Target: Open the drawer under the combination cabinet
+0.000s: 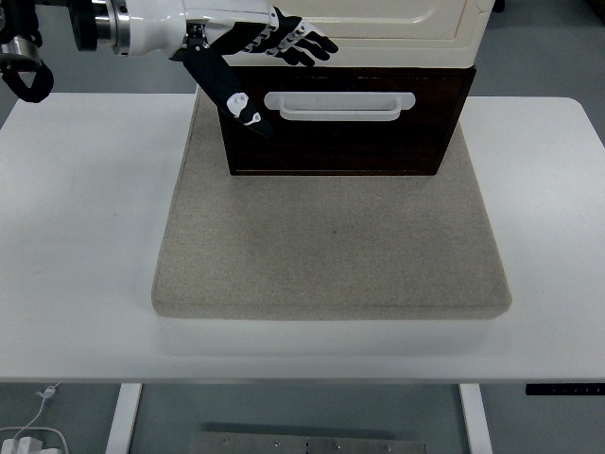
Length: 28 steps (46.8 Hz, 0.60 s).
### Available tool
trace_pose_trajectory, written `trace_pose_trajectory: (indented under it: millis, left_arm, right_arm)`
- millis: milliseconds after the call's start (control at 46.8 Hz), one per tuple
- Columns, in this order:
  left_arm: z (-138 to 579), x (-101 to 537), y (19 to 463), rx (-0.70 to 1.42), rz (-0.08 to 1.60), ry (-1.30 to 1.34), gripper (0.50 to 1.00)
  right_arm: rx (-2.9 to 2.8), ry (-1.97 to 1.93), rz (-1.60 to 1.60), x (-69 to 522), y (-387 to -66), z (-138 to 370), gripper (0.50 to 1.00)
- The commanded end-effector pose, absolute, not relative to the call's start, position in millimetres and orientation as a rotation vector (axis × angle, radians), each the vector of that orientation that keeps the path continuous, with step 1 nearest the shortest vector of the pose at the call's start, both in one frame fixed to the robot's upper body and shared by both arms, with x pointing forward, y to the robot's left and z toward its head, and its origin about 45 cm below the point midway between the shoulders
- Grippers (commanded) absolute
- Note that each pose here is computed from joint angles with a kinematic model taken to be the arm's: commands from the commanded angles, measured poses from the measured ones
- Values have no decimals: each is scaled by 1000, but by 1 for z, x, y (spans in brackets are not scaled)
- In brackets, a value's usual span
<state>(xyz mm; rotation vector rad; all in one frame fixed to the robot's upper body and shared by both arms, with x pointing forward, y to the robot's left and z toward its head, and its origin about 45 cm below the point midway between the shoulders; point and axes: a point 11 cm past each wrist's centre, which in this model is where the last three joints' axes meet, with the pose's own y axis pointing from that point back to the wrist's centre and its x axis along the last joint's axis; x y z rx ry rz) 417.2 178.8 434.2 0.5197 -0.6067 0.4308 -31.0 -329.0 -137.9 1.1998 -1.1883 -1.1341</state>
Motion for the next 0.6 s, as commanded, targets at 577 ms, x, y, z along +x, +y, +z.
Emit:
trace_pose_trajectory:
  millis: [577]
  left_arm:
    - [416,417,133,635,379,-583,1000]
  right_arm:
    - [1199,-1186,-1134,-31,-329,-138,928]
